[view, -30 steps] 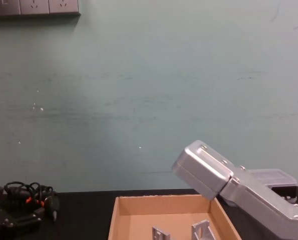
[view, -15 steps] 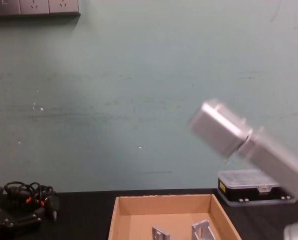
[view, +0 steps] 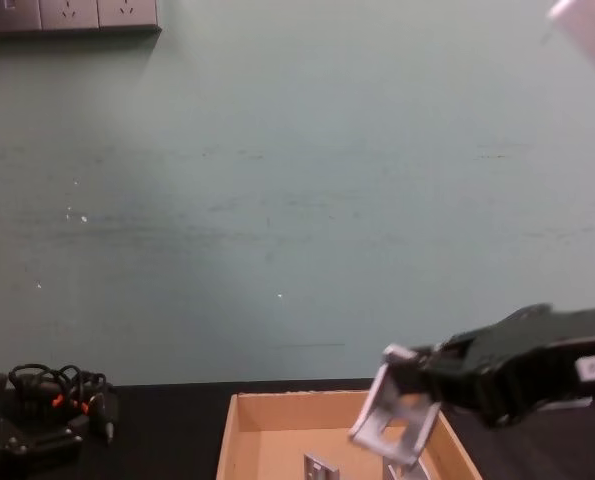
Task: Use one hand to pick up the angle iron from the table and place it into the box.
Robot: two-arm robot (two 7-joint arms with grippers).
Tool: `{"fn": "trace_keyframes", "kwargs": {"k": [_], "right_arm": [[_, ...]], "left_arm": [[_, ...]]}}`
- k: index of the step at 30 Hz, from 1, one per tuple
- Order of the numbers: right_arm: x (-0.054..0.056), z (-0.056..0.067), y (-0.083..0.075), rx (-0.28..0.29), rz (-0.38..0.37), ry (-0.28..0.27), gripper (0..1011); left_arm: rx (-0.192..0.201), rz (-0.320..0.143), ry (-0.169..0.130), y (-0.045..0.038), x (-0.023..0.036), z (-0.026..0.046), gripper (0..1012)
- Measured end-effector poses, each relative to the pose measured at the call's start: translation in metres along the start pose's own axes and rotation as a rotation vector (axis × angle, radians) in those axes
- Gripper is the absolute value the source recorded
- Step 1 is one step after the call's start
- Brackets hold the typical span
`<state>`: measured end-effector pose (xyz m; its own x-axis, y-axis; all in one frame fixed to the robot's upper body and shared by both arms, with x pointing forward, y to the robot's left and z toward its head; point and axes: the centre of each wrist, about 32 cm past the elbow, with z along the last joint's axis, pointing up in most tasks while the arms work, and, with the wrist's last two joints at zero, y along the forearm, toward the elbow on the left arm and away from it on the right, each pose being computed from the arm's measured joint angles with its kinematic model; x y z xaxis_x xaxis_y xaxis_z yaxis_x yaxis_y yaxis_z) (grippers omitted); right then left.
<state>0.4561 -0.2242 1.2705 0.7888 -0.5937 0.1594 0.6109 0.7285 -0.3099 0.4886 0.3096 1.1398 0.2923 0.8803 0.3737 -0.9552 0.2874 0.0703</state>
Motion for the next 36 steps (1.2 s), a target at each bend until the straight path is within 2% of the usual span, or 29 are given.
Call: {"fn": "trace_keyframes", "kwargs": {"k": [9, 22, 30, 34, 36], "right_arm": [[0.010, -0.004, -0.017, 0.015, -0.057, 0.016, 80], [0.014, -0.012, -0.024, 0.025, -0.107, 0.030, 80], [0.029, -0.016, -0.010, 0.026, -0.180, 0.046, 80], [0.037, -0.018, 0.003, 0.024, -0.203, 0.050, 80], [0.043, -0.020, 0.016, 0.021, -0.212, 0.061, 80]], "left_arm": [[0.000, 0.000, 0.000, 0.0000, 0.0000, 0.0000, 1011], [0.000, 0.000, 0.000, 0.0000, 0.0000, 0.0000, 1011], [0.000, 0.000, 0.000, 0.0000, 0.0000, 0.0000, 1011], [0.000, 0.000, 0.000, 0.0000, 0.0000, 0.0000, 1011], [0.000, 0.000, 0.000, 0.0000, 0.0000, 0.0000, 1011]]}}
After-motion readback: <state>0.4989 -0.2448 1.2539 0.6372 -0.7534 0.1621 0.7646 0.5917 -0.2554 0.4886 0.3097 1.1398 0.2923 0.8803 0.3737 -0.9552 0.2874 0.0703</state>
